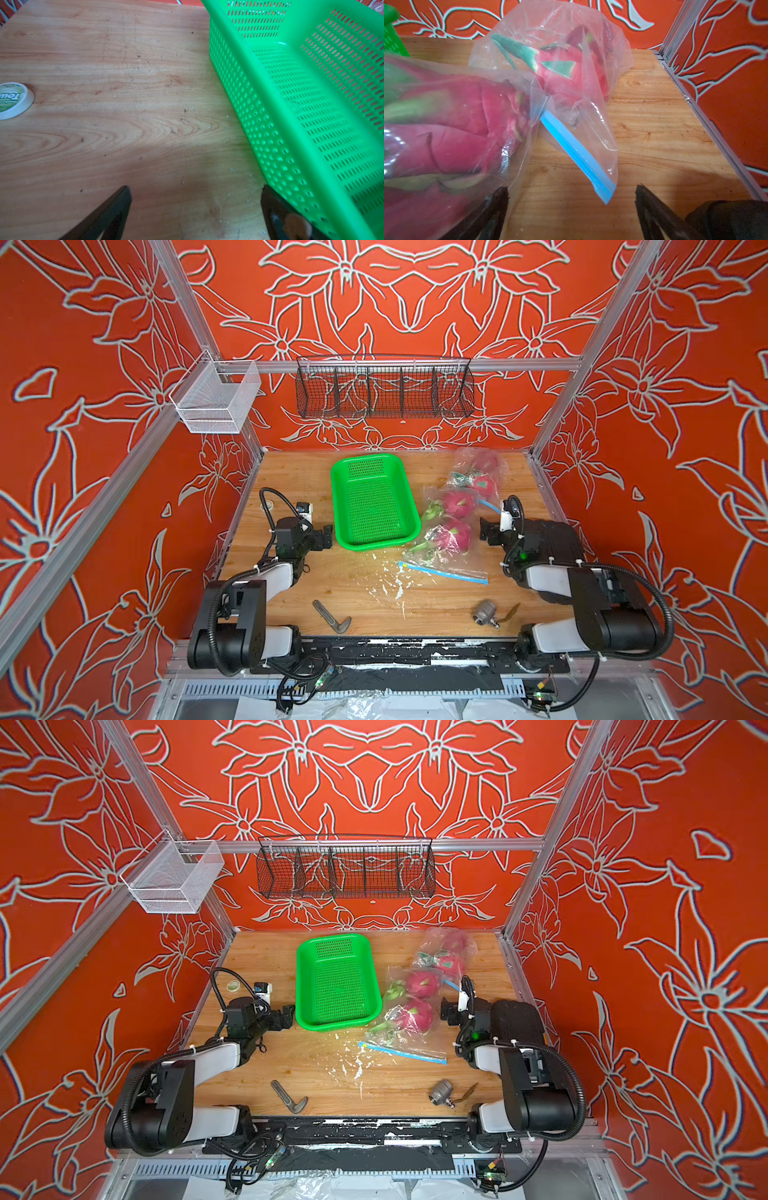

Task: Open the zip-top bag and take out the dragon fruit
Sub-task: Pick up the zipper food storage bag at the center of the board.

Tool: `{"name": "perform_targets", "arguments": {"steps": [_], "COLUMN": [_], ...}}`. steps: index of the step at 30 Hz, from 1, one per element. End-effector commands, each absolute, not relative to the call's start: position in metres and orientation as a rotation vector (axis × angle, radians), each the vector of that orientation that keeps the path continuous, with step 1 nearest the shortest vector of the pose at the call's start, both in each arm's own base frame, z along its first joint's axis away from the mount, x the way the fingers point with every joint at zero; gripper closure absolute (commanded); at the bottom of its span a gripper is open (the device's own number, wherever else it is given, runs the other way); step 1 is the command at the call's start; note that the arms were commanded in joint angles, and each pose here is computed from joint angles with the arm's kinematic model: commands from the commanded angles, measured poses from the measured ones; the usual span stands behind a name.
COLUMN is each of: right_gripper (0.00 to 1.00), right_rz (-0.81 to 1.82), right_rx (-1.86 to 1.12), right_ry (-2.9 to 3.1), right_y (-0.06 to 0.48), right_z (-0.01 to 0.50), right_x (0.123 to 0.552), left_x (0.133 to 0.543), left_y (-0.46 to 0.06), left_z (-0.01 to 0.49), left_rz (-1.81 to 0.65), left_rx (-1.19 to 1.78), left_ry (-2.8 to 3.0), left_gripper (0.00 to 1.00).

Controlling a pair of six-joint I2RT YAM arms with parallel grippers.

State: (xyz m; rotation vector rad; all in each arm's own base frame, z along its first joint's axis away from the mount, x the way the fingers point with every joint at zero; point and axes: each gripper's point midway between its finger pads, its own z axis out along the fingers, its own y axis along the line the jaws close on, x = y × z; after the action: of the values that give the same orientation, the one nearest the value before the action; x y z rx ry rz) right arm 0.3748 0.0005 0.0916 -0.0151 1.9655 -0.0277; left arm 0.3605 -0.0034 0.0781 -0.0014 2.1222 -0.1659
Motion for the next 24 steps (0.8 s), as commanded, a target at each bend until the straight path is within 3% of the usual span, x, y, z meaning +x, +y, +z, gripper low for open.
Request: {"name": "perform_targets", "arguments": {"steps": [1, 24], "right_gripper": [0.03, 0.03], "right_rz": [-0.026, -0.042], "right_rx": [-0.019, -0.001], "right_ry": [1.960, 1.963], "right_y": [0.0000, -0.0034], "right_z": [0.0933, 0.0930], "right_x": [0.3742, 0.3739], "left_x": [0.3631, 0.3629], "left_y": [-0.0060, -0.0061], "left_z": [0.0865, 0.0864], "left_rz": [-0.170, -0.170], "left_rx": [0.023, 0.025], "left_ry": [2.090, 2.090], "left_gripper": [0.03, 0.03]}}
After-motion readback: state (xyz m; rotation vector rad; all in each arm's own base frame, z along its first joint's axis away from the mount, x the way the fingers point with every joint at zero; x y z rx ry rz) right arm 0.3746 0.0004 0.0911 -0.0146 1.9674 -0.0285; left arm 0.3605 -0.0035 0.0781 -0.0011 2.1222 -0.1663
